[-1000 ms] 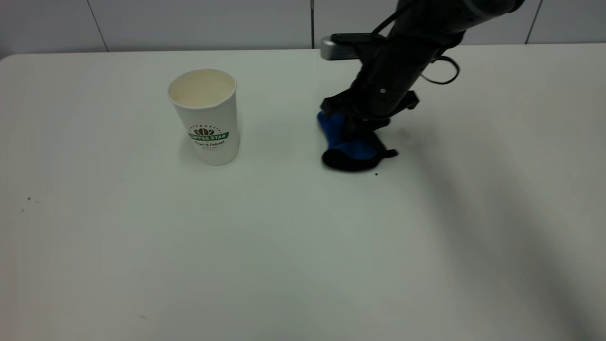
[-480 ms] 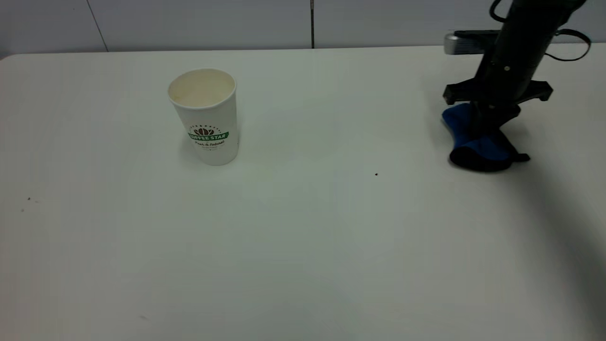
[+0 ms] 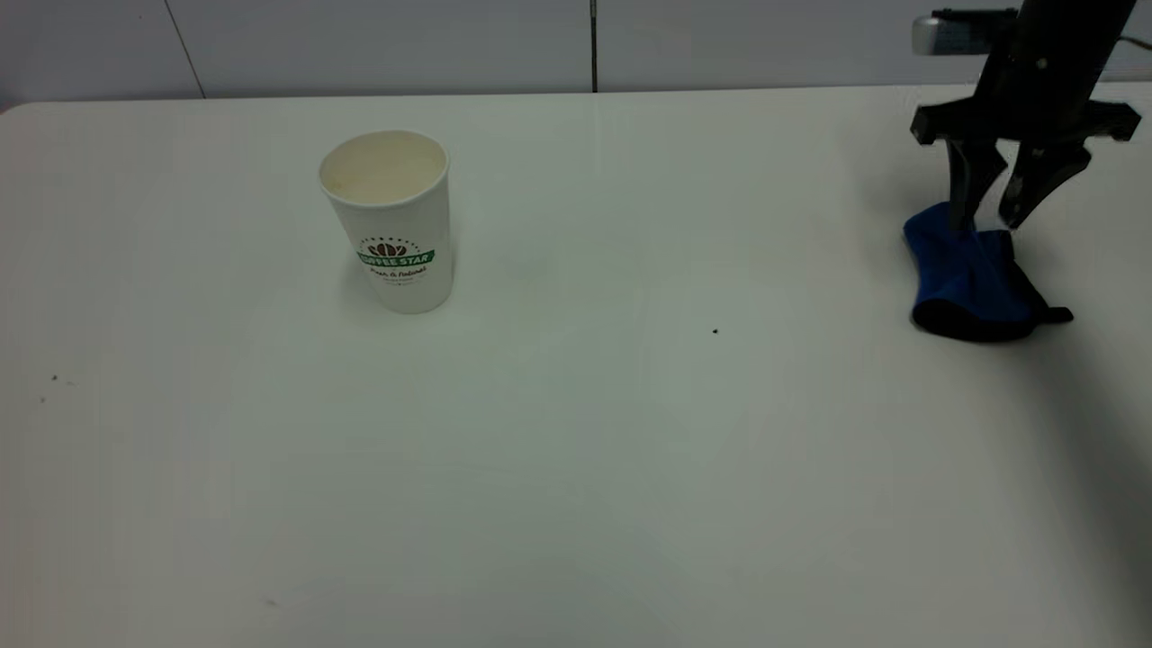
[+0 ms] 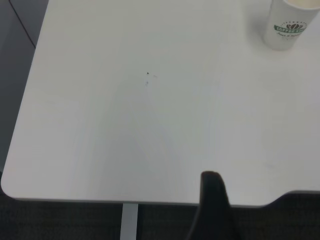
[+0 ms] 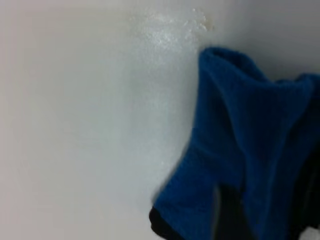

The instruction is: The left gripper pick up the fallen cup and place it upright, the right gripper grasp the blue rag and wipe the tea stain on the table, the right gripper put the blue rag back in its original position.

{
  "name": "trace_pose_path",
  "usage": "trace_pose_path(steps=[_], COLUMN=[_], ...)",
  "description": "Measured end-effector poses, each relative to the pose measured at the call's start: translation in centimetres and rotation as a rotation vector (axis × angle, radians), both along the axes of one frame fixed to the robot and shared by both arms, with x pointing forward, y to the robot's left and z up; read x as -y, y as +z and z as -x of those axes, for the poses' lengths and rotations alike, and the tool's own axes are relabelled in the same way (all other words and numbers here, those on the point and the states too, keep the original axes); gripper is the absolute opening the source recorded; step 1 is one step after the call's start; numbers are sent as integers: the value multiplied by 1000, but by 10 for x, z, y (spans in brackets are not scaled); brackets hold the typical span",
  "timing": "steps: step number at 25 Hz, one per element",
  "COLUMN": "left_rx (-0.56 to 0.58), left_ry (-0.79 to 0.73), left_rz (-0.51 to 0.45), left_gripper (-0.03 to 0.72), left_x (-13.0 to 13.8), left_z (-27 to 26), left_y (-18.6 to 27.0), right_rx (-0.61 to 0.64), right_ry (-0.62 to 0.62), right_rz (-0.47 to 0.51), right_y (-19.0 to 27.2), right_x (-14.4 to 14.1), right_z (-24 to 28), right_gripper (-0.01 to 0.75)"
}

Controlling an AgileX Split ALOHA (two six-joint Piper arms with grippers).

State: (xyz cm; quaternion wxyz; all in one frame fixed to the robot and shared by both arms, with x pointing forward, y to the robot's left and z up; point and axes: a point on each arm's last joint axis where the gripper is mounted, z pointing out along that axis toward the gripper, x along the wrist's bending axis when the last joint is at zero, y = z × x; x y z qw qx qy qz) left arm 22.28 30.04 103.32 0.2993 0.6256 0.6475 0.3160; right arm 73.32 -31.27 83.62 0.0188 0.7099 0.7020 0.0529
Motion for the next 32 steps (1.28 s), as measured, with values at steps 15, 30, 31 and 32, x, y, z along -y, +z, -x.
trace_pose_path(steps=[15,30,31,32], left_rx=[0,0,0,0], left_ry=[0,0,0,0], left_rz=[0,1,1,1], left_gripper=[566,566,566,566], left_x=[0,0,0,0], left_z=[0,0,0,0], left_y=[0,0,0,0], right_rx=[123,259,259,268], right_ry=[29,63,59,50], right_rz=[5,8,8,8], right_y=[180,286,284,284], right_x=[-2,-15,-15,-15], right_z=[41,250,264,278], right_gripper=[726,719,715,712])
